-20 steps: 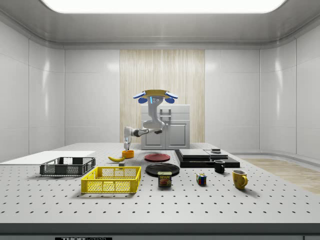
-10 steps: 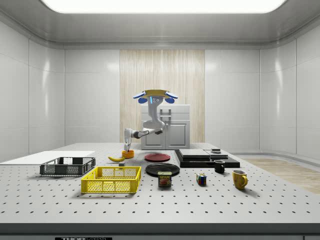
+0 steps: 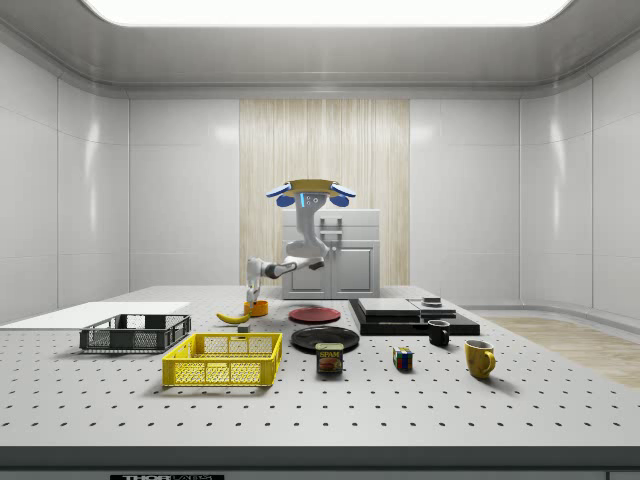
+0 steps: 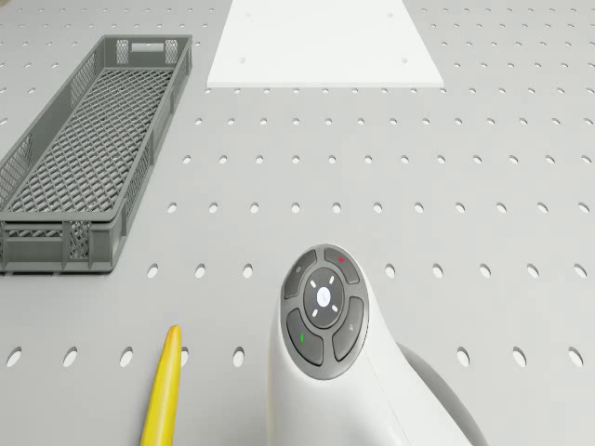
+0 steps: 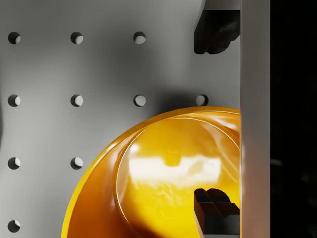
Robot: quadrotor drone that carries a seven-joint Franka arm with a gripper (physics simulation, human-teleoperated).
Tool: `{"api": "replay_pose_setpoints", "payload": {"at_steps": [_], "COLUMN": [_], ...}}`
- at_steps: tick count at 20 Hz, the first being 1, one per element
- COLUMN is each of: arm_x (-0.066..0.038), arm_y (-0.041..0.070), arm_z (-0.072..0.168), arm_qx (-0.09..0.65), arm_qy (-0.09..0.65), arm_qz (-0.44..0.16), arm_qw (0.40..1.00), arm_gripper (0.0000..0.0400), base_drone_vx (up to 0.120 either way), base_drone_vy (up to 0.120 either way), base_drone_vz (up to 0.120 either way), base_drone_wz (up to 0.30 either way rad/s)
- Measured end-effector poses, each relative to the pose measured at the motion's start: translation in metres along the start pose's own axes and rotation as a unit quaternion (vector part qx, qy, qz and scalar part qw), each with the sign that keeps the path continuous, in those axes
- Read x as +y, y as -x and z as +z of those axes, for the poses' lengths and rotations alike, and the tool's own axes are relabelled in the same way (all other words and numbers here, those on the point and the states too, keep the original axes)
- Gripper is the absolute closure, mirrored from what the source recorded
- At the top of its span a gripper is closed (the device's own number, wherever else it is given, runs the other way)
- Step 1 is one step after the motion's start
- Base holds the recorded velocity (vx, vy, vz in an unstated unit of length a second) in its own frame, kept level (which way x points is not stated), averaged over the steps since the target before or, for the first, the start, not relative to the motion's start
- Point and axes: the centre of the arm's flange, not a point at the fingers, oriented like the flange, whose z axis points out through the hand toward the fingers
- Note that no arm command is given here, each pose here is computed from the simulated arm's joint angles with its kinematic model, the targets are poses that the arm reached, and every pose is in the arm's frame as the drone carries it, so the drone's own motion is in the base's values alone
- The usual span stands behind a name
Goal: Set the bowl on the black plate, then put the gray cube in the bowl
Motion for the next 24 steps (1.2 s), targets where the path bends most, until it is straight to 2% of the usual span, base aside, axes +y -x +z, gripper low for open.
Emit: {"api": "replay_pose_setpoints", "payload": {"at_steps": [7,8,10,13,17,24], "arm_x": [-0.0046,-0.0050,-0.0055,-0.0059,-0.0062,-0.0063], "arm_y": [0.0031,0.0034,0.0038,0.0041,0.0043,0.0044], "arm_z": [0.0041,0.0043,0.0046,0.0048,0.0050,-0.0027], "arm_qx": [0.000,0.000,0.000,0.000,0.000,0.000], "arm_qy": [0.000,0.000,0.000,0.000,0.000,0.000], "arm_qz": [0.000,0.000,0.000,0.000,0.000,0.000], "arm_qw": [1.000,1.000,1.000,1.000,1.000,1.000], "arm_gripper": [0.0000,0.0066,0.0158,0.0233,0.0275,0.0296], "base_drone_vx": [0.000,0.000,0.000,0.000,0.000,0.000], "base_drone_vy": [0.000,0.000,0.000,0.000,0.000,0.000], "base_drone_vz": [0.000,0.000,0.000,0.000,0.000,0.000], "base_drone_wz": [0.000,0.000,0.000,0.000,0.000,0.000]}}
